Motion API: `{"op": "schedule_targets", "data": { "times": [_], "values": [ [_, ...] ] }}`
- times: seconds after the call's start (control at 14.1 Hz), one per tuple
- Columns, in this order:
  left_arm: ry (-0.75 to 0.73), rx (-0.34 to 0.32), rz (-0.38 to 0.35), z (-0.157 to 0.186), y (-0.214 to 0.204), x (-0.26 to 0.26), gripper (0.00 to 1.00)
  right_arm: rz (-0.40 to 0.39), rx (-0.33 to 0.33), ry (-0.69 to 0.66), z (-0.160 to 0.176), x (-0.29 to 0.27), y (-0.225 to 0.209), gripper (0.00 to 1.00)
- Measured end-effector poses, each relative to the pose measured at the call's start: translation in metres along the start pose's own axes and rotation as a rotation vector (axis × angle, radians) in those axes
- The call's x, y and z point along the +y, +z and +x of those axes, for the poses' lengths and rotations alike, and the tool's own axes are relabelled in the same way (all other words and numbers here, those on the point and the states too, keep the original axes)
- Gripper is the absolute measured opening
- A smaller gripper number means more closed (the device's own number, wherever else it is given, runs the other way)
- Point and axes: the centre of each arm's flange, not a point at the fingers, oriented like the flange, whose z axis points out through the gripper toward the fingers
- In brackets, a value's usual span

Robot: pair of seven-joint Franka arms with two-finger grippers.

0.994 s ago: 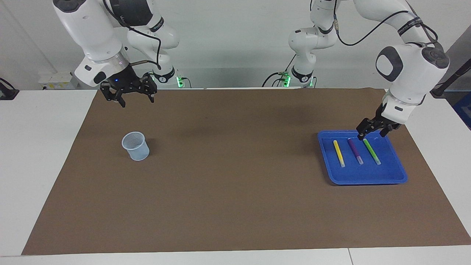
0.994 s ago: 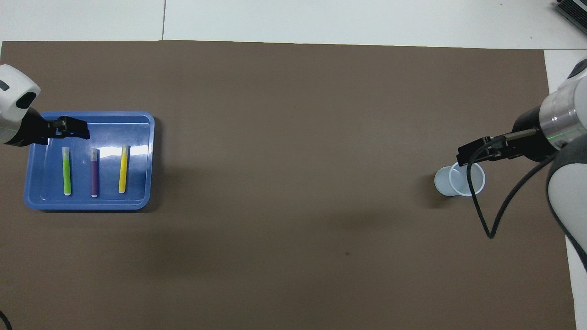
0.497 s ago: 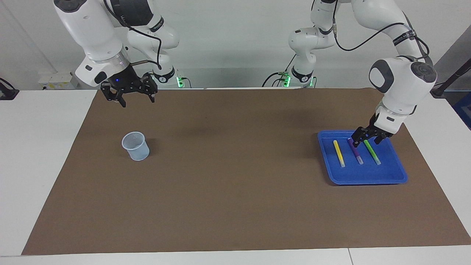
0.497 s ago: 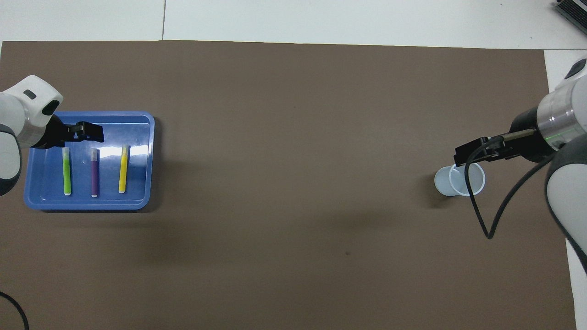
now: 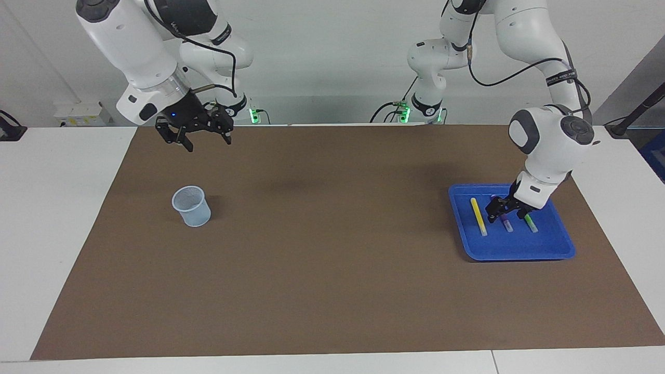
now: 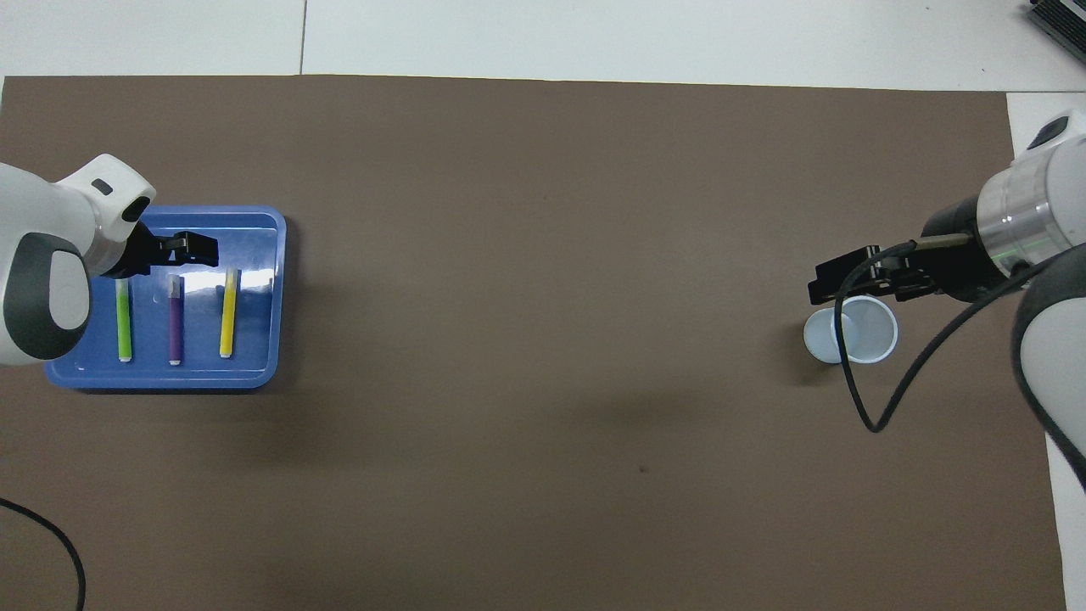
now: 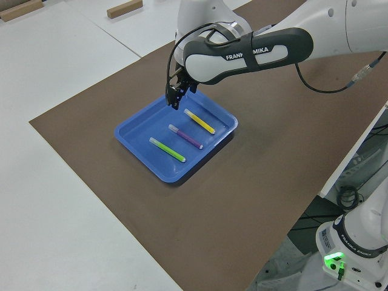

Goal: Transfer and insert pens with both arms
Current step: 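Move the left gripper over the yellow pen while the right gripper nears the cup, then grasp the yellow pen with the left gripper while the right gripper advances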

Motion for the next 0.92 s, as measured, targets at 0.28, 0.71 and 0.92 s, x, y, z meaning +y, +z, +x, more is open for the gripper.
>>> {"op": "schedule_targets", "data": {
  "times": [0.28, 0.71, 0.92],
  "values": [
    [0.014, 0.006, -0.002, 0.004, 0.029, 0.009, 1.00, 0.072, -0.026, 0.057, -0.007, -0.005, 0.013, 1.00],
    [0.016, -0.044, -0.002, -0.006, 0.058, 0.009, 0.93, 0.155, -0.014, 0.168, -0.016, -0.023, 0.026, 1.00],
    [0.028, -0.081, -0.003, -0.019, 0.073, 0.016, 0.93, 0.173, -0.013, 0.197, -0.017, -0.029, 0.026, 1.00]
  ]
}}
